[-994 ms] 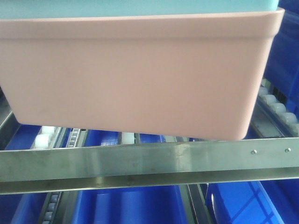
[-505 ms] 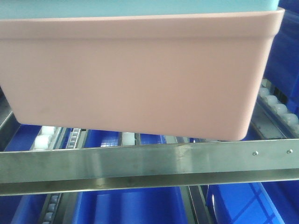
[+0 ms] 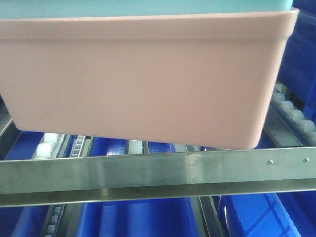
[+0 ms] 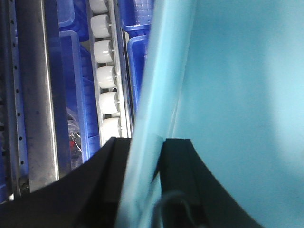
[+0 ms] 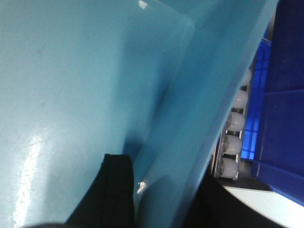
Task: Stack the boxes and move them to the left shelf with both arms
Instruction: 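Hold the stacked bins above the roller shelf as the base approaches, then push the stacked bins with both grippers farther onto the roller shelf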
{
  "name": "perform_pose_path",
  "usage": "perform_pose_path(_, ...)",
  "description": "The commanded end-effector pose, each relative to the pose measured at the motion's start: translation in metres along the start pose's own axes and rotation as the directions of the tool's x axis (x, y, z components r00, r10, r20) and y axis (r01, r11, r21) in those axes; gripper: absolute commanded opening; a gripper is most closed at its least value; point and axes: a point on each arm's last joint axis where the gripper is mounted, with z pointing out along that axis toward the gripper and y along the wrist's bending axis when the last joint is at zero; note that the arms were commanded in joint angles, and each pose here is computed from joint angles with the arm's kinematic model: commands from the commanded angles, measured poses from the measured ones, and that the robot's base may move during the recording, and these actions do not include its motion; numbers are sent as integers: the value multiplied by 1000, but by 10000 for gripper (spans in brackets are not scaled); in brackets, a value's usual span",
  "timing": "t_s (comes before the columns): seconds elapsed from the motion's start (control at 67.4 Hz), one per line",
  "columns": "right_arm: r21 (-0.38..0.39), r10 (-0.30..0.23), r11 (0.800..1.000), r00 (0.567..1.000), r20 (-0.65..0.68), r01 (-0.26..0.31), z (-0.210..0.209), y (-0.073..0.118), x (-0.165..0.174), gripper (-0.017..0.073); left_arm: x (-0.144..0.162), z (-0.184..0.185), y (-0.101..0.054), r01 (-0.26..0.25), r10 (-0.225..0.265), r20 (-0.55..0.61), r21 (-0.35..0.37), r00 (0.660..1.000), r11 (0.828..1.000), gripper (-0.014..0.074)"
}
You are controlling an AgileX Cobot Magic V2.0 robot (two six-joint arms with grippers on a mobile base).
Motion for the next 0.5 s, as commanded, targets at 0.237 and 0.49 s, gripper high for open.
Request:
perform_pose_path(0.237,-175,33,984,957,288,19,-28,0,-32,56,-34,-33,-10,-19,-64,294,272,954,962,-3)
perform_pose_path(0.49,-162,54,987,923,381,9,-24,-21,-57,56,-53,-26,14,49,-153,347,292,925,955,-3)
